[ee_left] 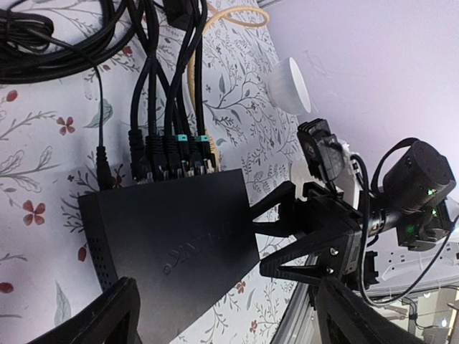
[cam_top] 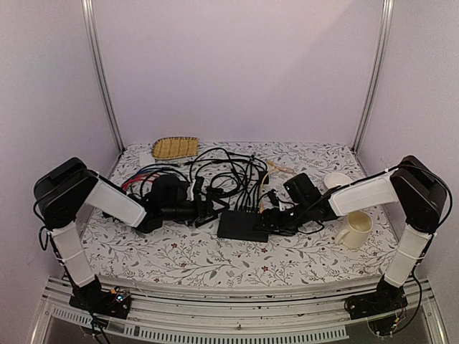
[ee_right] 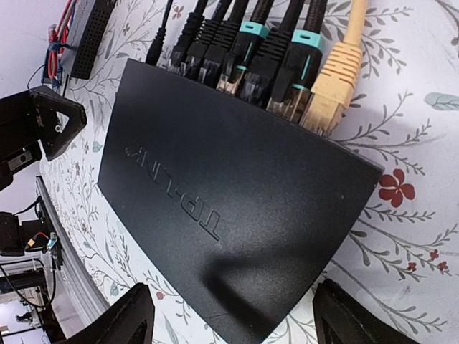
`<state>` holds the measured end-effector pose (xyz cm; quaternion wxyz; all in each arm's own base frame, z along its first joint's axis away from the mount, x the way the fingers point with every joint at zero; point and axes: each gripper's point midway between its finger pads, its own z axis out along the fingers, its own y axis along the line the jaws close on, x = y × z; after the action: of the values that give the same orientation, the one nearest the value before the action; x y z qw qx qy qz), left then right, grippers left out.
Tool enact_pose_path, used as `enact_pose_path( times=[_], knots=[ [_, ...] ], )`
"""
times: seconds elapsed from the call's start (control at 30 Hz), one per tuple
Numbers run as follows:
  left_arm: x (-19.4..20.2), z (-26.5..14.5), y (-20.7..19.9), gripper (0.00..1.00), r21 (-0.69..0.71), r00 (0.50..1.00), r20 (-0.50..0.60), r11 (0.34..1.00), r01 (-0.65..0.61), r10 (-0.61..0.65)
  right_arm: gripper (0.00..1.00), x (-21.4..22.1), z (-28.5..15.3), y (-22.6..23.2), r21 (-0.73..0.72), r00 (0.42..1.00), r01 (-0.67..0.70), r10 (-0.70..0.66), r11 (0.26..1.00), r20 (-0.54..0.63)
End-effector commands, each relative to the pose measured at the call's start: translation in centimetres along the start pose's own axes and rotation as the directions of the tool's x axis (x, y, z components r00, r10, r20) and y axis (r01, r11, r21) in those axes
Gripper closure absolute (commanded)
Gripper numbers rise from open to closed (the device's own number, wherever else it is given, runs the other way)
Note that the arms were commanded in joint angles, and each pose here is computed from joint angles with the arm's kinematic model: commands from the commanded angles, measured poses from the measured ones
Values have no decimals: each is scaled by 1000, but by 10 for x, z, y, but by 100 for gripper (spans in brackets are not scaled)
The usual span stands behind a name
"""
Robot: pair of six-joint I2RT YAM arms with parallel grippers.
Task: Pull the plug from the switch port
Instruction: Move the switch port to the center of the board.
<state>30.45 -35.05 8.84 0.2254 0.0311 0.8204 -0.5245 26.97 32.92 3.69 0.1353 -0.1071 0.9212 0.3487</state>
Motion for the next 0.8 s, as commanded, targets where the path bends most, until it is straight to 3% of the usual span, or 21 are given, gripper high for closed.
enact_pose_path(
  times=[0.0, 0.77],
  knots=[
    [9, -4, 8, 12, -38, 1000, -9, 999, 1, -1, 22, -4, -7, 0, 31, 1000, 28, -29, 999, 6],
    [29, 4, 25, 13, -100, 996, -69, 994, 48, -55, 22, -74, -41, -10, 172, 981, 57, -87, 983, 174]
  ],
)
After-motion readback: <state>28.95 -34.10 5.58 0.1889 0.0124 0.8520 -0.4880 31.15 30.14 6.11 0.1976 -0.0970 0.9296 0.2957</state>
